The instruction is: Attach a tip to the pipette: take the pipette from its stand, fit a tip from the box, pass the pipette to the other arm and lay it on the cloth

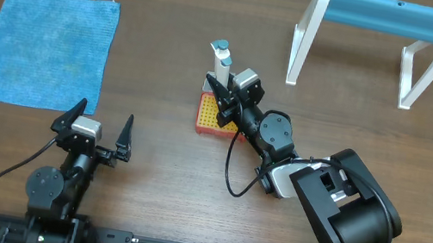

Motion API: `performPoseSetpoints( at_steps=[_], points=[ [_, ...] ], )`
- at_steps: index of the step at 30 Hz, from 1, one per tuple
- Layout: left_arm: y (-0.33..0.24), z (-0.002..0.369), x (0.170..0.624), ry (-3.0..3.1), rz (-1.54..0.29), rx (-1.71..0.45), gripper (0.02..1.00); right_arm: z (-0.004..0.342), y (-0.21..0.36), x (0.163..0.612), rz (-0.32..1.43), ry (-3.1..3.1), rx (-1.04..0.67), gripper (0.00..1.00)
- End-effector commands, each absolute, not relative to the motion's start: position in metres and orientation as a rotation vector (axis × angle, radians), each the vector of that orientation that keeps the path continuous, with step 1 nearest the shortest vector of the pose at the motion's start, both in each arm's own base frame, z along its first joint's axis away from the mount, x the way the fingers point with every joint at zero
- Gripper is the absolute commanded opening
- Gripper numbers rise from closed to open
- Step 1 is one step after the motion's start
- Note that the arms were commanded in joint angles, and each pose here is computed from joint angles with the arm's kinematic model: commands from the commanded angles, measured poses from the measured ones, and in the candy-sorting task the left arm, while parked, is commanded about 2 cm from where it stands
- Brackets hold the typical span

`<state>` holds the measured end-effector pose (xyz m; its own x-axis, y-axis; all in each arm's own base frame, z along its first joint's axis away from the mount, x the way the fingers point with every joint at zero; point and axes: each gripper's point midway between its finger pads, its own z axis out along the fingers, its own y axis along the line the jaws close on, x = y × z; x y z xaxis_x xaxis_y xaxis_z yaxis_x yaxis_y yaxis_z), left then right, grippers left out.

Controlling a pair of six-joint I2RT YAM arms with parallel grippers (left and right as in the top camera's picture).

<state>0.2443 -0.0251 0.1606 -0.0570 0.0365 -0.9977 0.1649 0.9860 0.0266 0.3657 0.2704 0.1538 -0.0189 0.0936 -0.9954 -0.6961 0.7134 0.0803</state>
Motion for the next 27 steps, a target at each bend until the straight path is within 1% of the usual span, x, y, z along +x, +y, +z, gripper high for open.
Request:
performPoseSetpoints(
  at_steps=[1, 6, 11, 13, 16, 19, 20, 23, 24, 25, 27],
  points=[
    [-0.022, 0.159, 0.244, 1.628, -0.094, 0.141, 0.963, 0.145, 0.271, 0.367, 0.658, 1.488, -0.558, 0.08],
    [-0.022, 0.159, 0.244, 1.628, -0.094, 0.141, 0.963, 0.132, 0.266, 0.364, 0.647, 1.529, -0.562, 0.08],
    [-0.022, 0.159, 0.244, 1.628, -0.094, 0.141, 0.963, 0.106, 0.267, 0.36, 0.656, 1.541, -0.572, 0.08],
    [-0.022, 0.159, 0.244, 1.628, -0.094, 0.141, 0.961, 0.09, 0.267, 0.358, 0.655, 1.58, -0.582, 0.08],
    [-0.022, 0.159, 0.244, 1.628, -0.094, 0.141, 0.963, 0.09, 0.268, 0.358, 0.656, 1.579, -0.583, 0.08],
    [-0.022, 0.159, 0.244, 1.628, -0.094, 0.141, 0.961, 0.105, 0.268, 0.359, 0.658, 1.543, -0.576, 0.08],
    [-0.022, 0.159, 0.244, 1.628, -0.094, 0.141, 0.961, 0.115, 0.268, 0.359, 0.659, 1.519, -0.572, 0.08],
    [-0.022, 0.159, 0.244, 1.628, -0.094, 0.141, 0.963, 0.167, 0.269, 0.36, 0.666, 1.395, -0.548, 0.08],
    [-0.022, 0.159, 0.244, 1.628, -0.094, 0.141, 0.963, 0.18, 0.269, 0.361, 0.666, 1.365, -0.541, 0.08],
    [-0.022, 0.159, 0.244, 1.628, -0.094, 0.141, 0.965, 0.206, 0.268, 0.363, 0.666, 1.307, -0.528, 0.08],
    [-0.022, 0.159, 0.244, 1.628, -0.094, 0.141, 0.961, 0.241, 0.264, 0.364, 0.661, 1.224, -0.506, 0.08]
  ],
)
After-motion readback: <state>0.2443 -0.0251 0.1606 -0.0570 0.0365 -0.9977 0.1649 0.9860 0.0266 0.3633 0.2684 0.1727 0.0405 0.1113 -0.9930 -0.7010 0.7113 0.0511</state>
